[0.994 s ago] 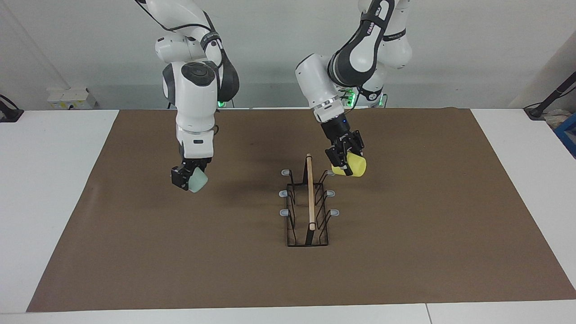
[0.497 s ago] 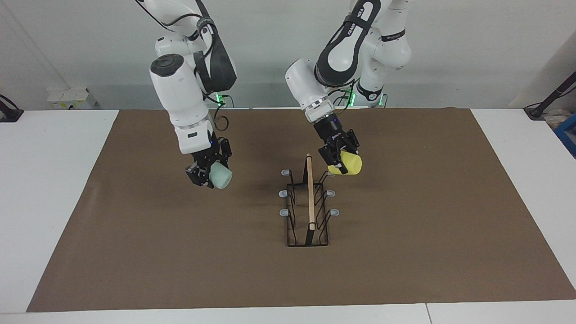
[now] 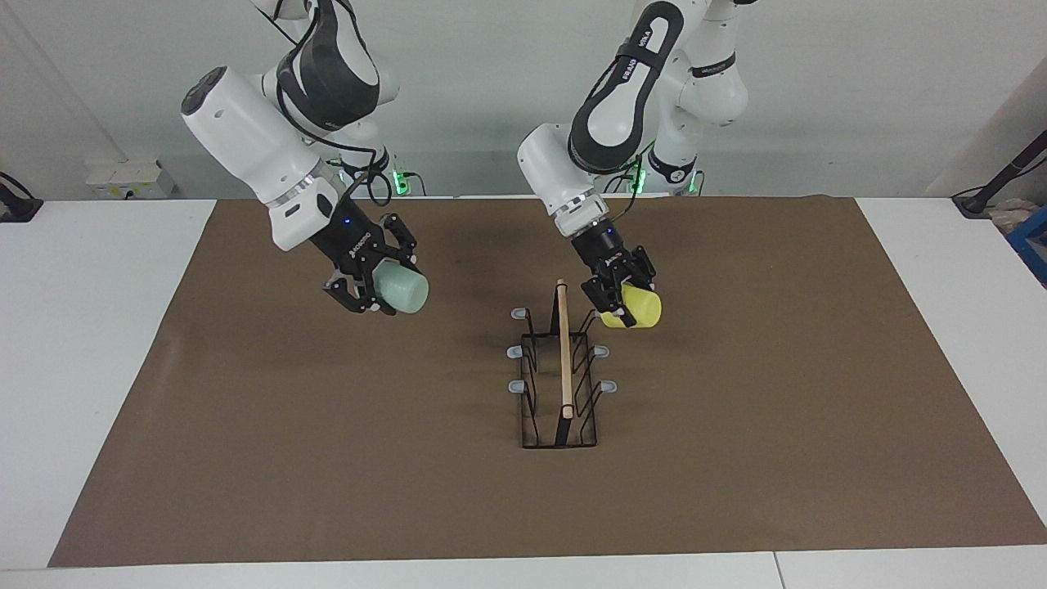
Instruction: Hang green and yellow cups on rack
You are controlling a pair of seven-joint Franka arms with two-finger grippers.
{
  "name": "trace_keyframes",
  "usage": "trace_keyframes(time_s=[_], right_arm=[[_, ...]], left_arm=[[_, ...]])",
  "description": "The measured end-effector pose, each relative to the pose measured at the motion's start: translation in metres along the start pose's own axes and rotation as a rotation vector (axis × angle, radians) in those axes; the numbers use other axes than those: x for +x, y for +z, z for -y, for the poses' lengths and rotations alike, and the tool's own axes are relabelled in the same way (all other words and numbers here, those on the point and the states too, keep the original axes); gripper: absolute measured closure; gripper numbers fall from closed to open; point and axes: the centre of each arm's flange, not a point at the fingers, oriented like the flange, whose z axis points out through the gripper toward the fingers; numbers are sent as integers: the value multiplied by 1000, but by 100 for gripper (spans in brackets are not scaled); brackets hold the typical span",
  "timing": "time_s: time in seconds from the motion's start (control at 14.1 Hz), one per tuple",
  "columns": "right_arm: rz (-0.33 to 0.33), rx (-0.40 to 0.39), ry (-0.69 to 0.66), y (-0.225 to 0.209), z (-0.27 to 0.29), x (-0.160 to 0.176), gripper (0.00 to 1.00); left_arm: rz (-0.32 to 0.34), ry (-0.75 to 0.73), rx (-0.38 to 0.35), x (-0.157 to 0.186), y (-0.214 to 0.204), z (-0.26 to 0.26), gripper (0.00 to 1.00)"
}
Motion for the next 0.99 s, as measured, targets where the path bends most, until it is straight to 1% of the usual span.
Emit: trace_keyframes(time_s=[0.14,0.28,0.43,0.64,0.78,0.85,0.92,0.99], right_arm=[[-92,58,19,-3,0,0,30],[-166,88,34,-11,-6,-5,30],[-246,140,36,-23,-12,-12,30],[-352,183,26,-42,-20,-34,30],[-441,208,41,-55,-24,-57,30],[-487,214,58,-62,-26,-70,30],[-522,212,72,-70,-28,-81,30],[-553,203,78,-77,-29,-88,30]], left_arm=[[4,-12,-10,-2,-5,-2,33],[11,-11,-21,-5,-8,-4,33],[14,-4,-24,-10,-9,-4,33],[29,3,-38,-21,-12,-6,33],[37,-4,-40,-25,-16,-8,32],[42,-6,-40,-26,-18,-8,27],[45,-8,-41,-27,-20,-9,26],[47,-10,-43,-27,-21,-10,19]])
